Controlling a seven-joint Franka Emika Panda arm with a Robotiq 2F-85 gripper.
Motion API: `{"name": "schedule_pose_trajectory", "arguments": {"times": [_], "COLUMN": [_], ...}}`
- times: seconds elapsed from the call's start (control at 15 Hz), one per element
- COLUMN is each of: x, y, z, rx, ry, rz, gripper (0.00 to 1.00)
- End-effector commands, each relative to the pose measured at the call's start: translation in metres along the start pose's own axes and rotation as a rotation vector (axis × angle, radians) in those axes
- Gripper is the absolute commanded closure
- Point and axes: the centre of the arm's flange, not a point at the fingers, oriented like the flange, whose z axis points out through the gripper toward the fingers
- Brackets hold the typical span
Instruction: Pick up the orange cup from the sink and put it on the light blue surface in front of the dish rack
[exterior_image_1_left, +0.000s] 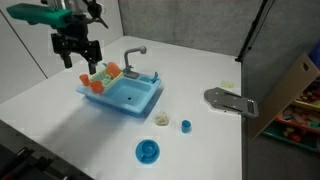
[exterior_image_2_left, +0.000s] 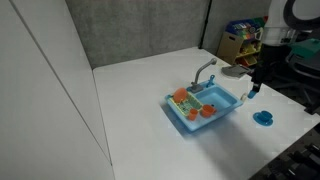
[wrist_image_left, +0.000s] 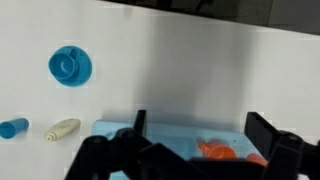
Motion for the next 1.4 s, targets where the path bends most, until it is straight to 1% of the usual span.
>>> {"name": "schedule_pose_trajectory", "arguments": {"times": [0.0,0.27,0.53,0.73,1.07,1.13,1.2,1.33], "x": [-0.040,-0.075,-0.112,-0.133,-0.148,-0.147,-0.137,-0.140], "y": [0.007,0.009,0.013,0.014,0.013,0.013,0.013,0.012], "z": [-0.036,-0.063,-0.084,-0.096,-0.108,-0.108,-0.107,-0.107], "rx": [0.002,-0.010,-0.003,0.002,-0.002,0.000,0.009,0.008], "ry": [-0.019,-0.003,0.047,0.081,0.126,0.140,0.122,0.127], "rz": [0.071,0.120,0.154,0.170,0.173,0.153,0.152,0.152], "gripper": [0.00,0.00,0.00,0.00,0.00,0.00,0.00,0.00]}}
